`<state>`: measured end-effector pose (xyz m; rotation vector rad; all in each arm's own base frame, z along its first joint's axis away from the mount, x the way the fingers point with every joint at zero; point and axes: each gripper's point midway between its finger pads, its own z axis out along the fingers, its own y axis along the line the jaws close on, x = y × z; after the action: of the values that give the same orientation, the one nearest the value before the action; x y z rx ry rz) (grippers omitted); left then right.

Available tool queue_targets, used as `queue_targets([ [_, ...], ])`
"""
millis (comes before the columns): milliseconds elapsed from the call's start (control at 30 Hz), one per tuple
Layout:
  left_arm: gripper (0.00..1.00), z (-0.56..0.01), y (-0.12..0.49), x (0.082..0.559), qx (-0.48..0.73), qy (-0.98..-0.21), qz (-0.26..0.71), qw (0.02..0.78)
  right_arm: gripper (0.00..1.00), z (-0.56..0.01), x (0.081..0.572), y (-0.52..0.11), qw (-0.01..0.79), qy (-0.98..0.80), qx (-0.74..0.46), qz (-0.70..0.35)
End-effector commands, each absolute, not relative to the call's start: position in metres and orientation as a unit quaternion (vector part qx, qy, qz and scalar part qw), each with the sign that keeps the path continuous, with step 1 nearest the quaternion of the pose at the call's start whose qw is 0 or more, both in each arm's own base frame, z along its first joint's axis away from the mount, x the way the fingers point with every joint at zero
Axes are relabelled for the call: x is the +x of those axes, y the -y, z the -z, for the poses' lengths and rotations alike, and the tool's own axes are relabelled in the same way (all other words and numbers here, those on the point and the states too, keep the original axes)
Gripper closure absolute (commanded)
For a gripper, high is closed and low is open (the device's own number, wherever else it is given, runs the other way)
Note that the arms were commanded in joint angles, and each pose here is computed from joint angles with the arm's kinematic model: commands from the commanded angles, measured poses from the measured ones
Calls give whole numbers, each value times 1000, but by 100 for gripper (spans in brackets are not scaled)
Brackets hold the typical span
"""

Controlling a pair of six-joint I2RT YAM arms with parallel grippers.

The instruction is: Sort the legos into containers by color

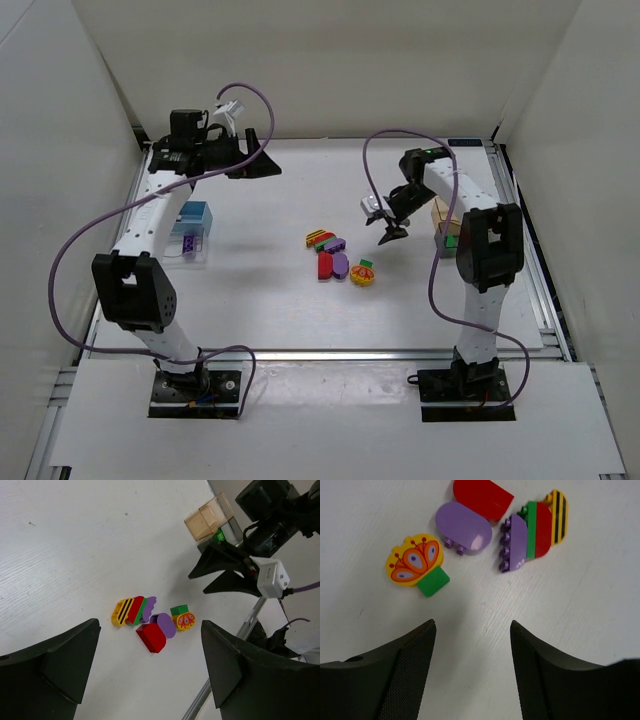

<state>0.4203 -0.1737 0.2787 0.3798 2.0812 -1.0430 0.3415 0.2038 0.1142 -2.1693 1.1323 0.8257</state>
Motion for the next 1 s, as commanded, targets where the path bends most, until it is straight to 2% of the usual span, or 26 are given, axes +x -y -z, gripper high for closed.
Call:
queue_targets([
  [0,7,-304,165,408,153,-800,411,409,35,-134,293,-227,315,-97,-894,-305],
  [333,5,-303,151,414,117,-798,427,408,34,-110,251,-219,268,-51,-906,-324],
  [500,4,-300,151,419,106,-796,436,405,34,-102,245,-212,256,-38,-911,-322],
  [967,1,-293,154,413,90,-796,454,390,33,-68,277,-221,266,-1,-931,-250],
])
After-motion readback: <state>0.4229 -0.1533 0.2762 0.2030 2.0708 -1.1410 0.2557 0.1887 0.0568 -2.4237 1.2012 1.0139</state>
